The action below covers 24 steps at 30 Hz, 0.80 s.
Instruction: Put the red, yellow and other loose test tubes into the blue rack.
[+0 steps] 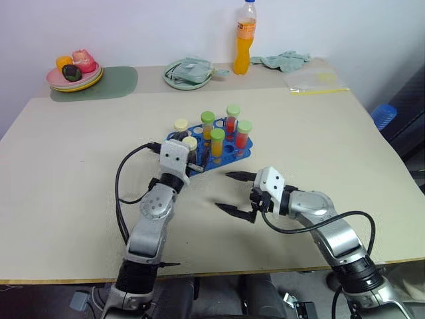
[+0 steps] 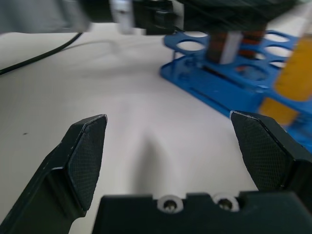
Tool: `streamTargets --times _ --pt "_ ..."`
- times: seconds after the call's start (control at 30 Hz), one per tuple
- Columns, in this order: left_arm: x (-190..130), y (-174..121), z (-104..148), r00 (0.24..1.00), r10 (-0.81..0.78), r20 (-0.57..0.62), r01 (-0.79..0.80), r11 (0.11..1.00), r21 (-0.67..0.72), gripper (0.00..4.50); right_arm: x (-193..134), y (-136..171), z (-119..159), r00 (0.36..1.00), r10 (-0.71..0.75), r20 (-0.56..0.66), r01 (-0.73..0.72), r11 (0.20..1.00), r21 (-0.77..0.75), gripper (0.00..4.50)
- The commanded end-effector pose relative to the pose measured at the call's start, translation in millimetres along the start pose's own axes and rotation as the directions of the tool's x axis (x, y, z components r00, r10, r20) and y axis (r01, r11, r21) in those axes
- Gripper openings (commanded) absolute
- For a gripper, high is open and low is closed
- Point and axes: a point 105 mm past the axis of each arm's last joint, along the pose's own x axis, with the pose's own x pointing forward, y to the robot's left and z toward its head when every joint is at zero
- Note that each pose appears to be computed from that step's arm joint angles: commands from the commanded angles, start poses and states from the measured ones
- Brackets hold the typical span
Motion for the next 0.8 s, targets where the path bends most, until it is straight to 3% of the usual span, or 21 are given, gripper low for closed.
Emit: streamTargets --times 0.03,0.3,0.43,0.8 --pt "-28 29 26 0.998 -0.007 0.07 0.008 1.0 -0.014 4.45 -25 -15 24 0.998 -0.057 0.038 0.058 0.997 -0.041 4.5" --pt "-102 102 9 0.972 -0.029 -0.233 0.056 0.992 0.112 4.45 -101 -75 12 0.947 -0.314 -0.072 0.315 0.949 -0.001 4.5" --pt "-126 120 3 0.943 -0.027 -0.331 0.07 0.99 0.119 4.45 -127 -93 0 0.912 -0.39 -0.124 0.394 0.919 0.008 4.5" --pt "-139 120 -2 0.928 0.003 -0.374 0.053 0.989 0.138 4.45 -117 -94 -13 0.923 -0.354 -0.151 0.358 0.934 -0.004 4.5"
